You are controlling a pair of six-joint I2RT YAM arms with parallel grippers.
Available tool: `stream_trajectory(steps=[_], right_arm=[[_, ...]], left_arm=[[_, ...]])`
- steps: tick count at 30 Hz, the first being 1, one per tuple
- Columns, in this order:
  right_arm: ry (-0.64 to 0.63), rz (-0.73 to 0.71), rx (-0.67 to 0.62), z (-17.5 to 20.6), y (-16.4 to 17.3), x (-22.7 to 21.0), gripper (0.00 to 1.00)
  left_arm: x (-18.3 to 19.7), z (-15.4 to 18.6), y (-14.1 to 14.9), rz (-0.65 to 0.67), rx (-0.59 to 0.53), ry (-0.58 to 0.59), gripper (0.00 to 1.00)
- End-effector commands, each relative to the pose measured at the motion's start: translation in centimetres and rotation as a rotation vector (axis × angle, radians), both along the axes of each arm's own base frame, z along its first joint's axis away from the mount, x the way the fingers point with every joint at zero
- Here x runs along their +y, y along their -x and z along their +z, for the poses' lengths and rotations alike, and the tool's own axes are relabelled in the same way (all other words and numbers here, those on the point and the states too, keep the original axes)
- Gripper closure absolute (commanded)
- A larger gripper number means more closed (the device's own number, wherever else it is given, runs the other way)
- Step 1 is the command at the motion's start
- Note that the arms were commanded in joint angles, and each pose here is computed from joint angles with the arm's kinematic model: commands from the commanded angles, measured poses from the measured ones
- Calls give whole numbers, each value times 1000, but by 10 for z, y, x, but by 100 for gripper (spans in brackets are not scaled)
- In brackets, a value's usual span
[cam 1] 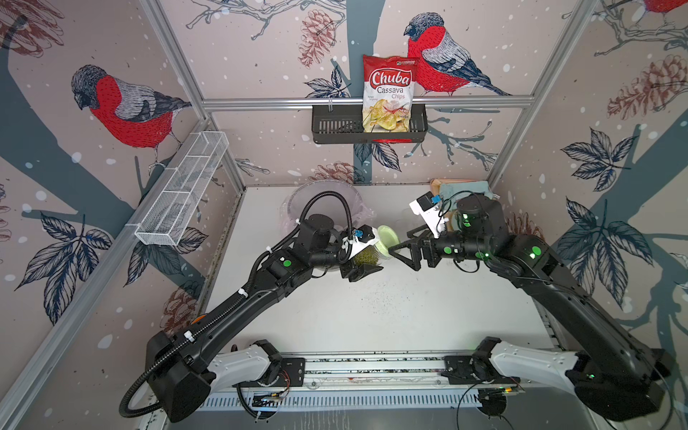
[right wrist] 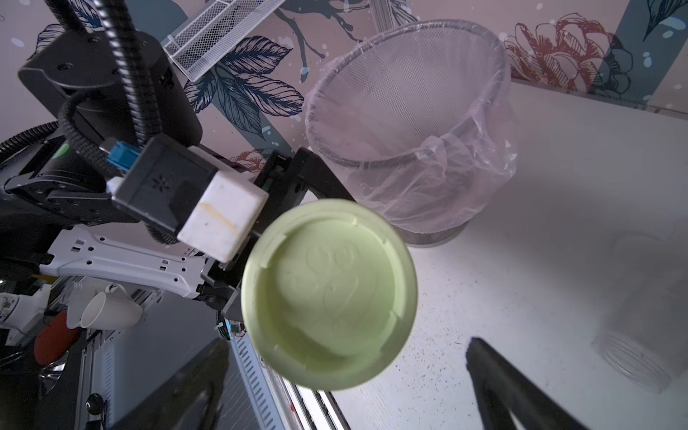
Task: Empty moldy mung beans from jars
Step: Unscrew the lid from the jar.
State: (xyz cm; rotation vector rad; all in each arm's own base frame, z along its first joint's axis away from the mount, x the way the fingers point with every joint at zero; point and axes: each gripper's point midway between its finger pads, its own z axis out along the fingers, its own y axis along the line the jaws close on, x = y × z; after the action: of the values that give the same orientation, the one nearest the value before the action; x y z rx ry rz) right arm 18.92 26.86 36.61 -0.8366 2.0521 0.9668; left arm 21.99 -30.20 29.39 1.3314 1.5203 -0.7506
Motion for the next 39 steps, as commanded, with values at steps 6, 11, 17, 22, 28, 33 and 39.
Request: stream_trajectory(steps=[6,11,17,22,28,33,39], right_arm=[[-81,52,-36,20,-2,12,0],[-98,88,-23,20,2,17,1],[-79,87,-6,13,-1,19,1],[-75,87,-11,11,-3,20,1],[-85,109,0,12,0,24,1],[-77,114,3,10,2,26,1],[-79,124,4,10,3,27,1]], left_arm=[[-8,31,2,-41,-73,107,100],[-9,31,2,-42,-72,107,100],[-8,31,1,-39,-73,107,100],[-8,32,1,-40,-76,107,100],[-8,30,1,-40,-72,104,100],[-7,31,1,-34,-78,102,100],[-8,30,1,-38,-74,103,100]])
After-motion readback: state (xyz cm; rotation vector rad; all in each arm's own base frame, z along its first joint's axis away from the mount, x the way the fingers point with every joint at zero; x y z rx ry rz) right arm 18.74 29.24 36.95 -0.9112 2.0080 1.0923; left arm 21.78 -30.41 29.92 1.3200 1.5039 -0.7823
